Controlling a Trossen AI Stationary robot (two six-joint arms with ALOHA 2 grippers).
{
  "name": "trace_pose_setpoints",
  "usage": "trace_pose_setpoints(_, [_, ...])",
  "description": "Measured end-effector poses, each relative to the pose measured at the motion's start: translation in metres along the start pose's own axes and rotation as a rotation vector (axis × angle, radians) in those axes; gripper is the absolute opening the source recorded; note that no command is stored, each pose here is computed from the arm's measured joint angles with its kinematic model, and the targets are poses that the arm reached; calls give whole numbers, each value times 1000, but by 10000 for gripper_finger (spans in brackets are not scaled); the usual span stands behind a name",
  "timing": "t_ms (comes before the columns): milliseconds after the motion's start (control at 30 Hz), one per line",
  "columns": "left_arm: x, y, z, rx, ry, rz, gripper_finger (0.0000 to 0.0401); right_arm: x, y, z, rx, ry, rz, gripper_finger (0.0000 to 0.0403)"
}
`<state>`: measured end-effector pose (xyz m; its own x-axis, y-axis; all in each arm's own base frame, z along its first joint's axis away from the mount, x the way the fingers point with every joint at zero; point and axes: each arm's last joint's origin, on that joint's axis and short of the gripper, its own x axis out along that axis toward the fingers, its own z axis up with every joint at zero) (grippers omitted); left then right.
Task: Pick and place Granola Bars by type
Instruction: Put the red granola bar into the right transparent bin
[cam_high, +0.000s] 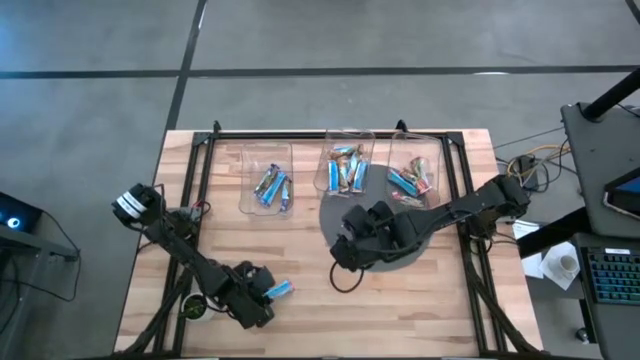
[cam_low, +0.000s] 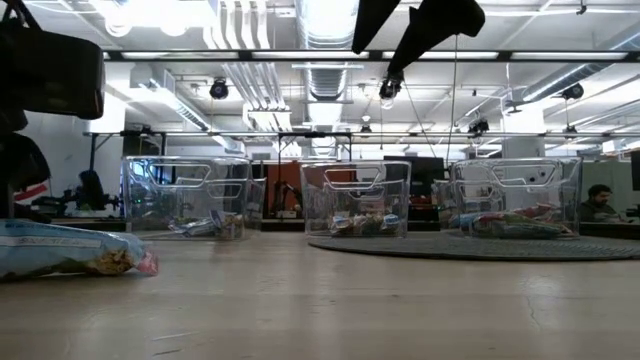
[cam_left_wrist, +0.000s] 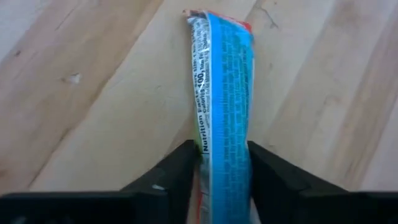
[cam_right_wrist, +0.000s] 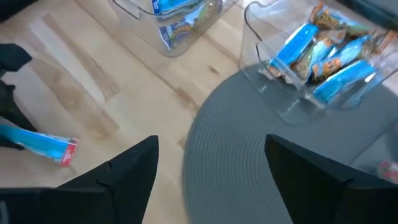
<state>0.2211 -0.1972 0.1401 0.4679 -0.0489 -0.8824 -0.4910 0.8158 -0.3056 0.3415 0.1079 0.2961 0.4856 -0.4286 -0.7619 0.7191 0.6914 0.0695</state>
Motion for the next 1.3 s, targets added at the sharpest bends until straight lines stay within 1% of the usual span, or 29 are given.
trace_pose_setpoints(67, [-3,1,1,13,3,2,96,-1,1,-1,35,6,7,280])
trace_pose_setpoints(133, [-5,3,2,25,-8,13,63,-1,2,-2,82,45,32,275])
trace_pose_setpoints(233, [-12,6,6,57,-64,37,25,3,5,-1,136,125,102,266])
trace_pose_setpoints(300, [-20,4,10,88,-142,29,13,9,10,1,145,161,199,260])
trace_pose_setpoints(400, [-36,3,16,137,-268,21,13,21,22,6,128,187,435,249])
trace_pose_setpoints(467, [-46,2,20,175,-320,3,18,27,29,10,142,157,580,242])
trace_pose_setpoints(500, [-51,2,23,195,-336,-5,19,30,30,12,153,137,626,239])
trace_pose_setpoints(533, [-55,3,26,214,-358,-4,19,33,30,12,165,124,646,236])
trace_pose_setpoints(733, [-72,9,43,215,-468,16,12,45,23,9,174,133,616,232])
trace_pose_setpoints(967, [-75,12,63,275,-504,49,13,46,24,5,162,169,640,240])
trace_pose_setpoints(1100, [-75,9,74,307,-505,34,13,47,23,6,170,161,637,237])
trace_pose_setpoints(1233, [-75,9,82,323,-536,29,13,46,25,8,179,144,659,235])
trace_pose_setpoints(1300, [-74,11,86,324,-528,37,13,45,26,9,184,135,670,237])
